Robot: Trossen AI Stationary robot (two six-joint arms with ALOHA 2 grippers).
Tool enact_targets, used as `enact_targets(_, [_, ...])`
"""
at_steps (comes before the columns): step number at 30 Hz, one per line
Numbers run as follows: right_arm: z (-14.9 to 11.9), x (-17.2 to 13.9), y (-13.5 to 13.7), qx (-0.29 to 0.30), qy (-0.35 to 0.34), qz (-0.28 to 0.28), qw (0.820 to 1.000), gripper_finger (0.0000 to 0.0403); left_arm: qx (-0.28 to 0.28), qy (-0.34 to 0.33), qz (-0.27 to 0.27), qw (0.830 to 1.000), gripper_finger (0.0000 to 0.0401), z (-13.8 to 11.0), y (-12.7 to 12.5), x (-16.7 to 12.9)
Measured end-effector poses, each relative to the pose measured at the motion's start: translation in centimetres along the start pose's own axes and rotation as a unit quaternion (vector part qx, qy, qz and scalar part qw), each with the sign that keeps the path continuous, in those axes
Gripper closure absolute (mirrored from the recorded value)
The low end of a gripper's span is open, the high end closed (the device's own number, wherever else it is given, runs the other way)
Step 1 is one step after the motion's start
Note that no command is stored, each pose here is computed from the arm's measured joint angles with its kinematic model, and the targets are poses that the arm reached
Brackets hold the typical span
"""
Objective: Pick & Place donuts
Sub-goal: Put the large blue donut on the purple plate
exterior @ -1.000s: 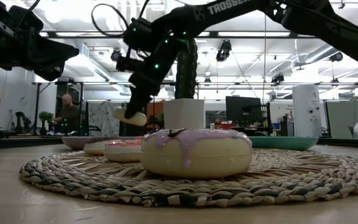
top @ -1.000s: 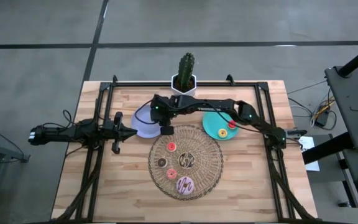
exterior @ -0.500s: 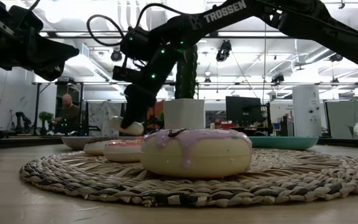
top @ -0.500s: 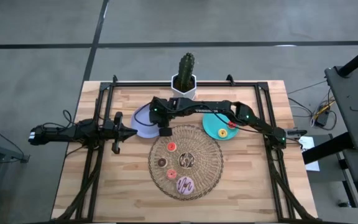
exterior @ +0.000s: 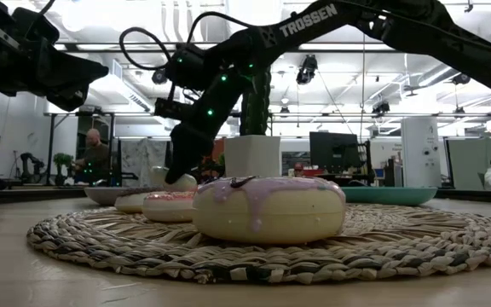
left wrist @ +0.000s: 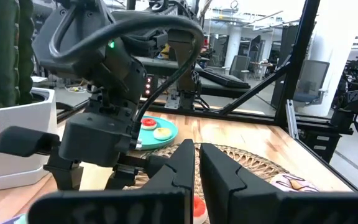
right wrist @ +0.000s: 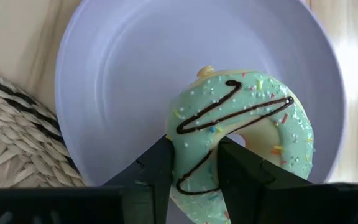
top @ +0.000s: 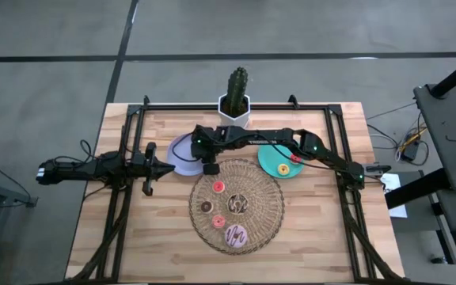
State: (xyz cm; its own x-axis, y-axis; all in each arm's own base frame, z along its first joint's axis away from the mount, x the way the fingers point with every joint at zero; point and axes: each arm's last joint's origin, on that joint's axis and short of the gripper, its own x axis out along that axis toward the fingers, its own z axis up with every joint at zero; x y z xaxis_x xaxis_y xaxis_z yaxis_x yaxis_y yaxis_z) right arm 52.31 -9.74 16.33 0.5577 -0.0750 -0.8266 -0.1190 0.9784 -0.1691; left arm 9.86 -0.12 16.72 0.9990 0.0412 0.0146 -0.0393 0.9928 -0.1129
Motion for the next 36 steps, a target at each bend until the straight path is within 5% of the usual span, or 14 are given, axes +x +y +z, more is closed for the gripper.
enact_targets(12, [-0.14, 0.15, 0.05, 0.000, 0.001, 0.001, 1.000, 0.0302, 0.000, 0.000, 0.000, 1.000, 0.0401, -0.01, 0.00, 0.00])
enact_targets(36, [-0.24, 0.19, 0.08, 0.004, 0.003, 0.005, 1.000, 0.0228, 0.000, 0.000, 0.000, 1.000, 0.0401, -0.01, 0.00, 0.00])
